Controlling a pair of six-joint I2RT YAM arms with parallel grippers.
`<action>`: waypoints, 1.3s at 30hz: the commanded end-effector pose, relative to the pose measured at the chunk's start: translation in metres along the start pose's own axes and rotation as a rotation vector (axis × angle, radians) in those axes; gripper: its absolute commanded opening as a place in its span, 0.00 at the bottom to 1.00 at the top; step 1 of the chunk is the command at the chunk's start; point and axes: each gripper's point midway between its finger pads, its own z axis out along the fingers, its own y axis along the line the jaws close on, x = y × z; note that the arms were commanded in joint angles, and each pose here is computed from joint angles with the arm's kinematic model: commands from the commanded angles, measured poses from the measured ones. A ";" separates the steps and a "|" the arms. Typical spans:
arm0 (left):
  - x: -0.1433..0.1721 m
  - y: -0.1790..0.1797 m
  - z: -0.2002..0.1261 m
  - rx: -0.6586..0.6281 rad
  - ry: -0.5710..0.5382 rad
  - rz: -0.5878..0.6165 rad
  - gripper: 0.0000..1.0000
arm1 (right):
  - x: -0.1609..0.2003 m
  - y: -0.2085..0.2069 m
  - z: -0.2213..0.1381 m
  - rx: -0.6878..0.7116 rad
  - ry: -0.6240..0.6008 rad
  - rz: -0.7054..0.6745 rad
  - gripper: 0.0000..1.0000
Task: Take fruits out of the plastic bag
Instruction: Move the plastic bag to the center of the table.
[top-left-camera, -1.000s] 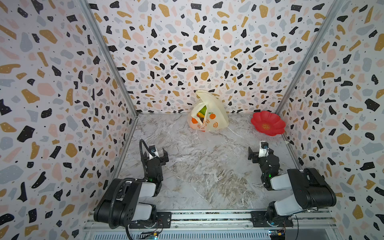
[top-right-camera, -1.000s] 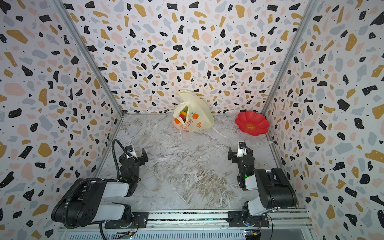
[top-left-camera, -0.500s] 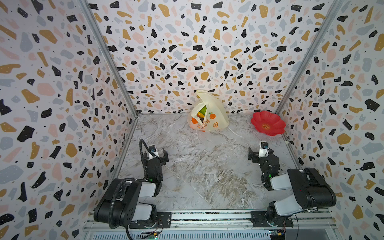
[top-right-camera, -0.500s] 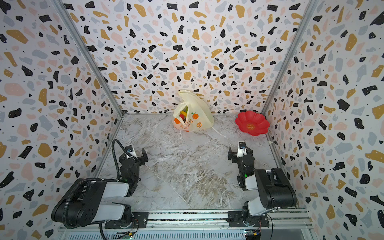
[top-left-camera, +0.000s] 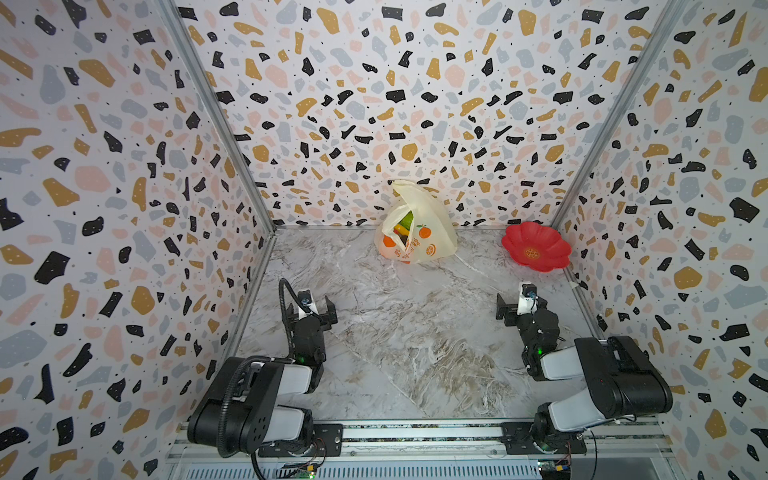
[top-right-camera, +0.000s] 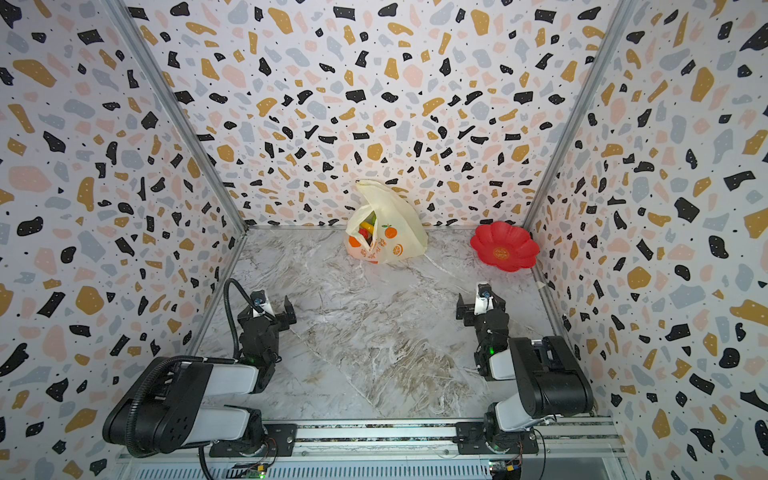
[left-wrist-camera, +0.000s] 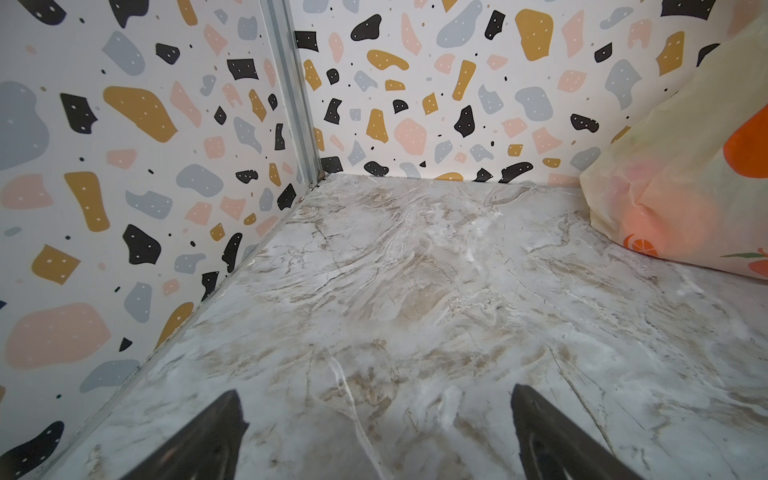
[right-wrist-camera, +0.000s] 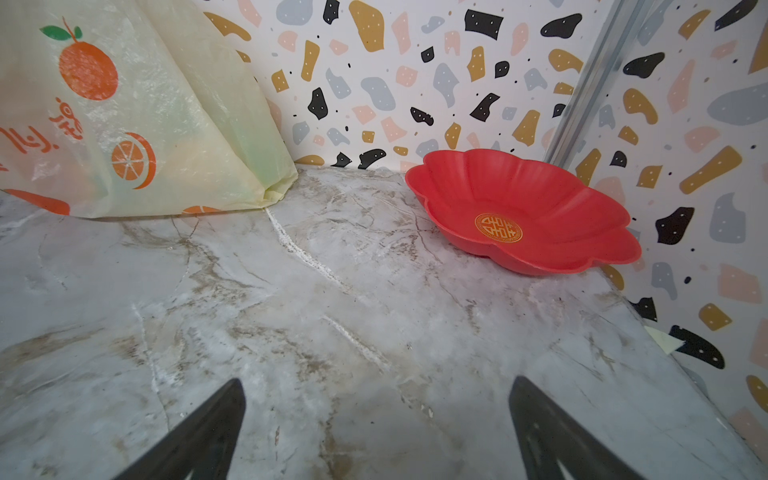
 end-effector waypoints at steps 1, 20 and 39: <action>-0.017 0.003 0.001 -0.016 -0.059 -0.015 1.00 | -0.009 0.000 0.002 -0.003 -0.029 0.008 0.99; -0.039 -0.007 -0.005 0.019 -0.041 0.034 1.00 | -0.039 0.025 -0.010 -0.034 -0.075 -0.116 0.99; -0.133 0.025 -0.056 -0.076 -0.037 -0.625 1.00 | -0.174 0.043 -0.093 -0.207 -0.121 0.439 0.99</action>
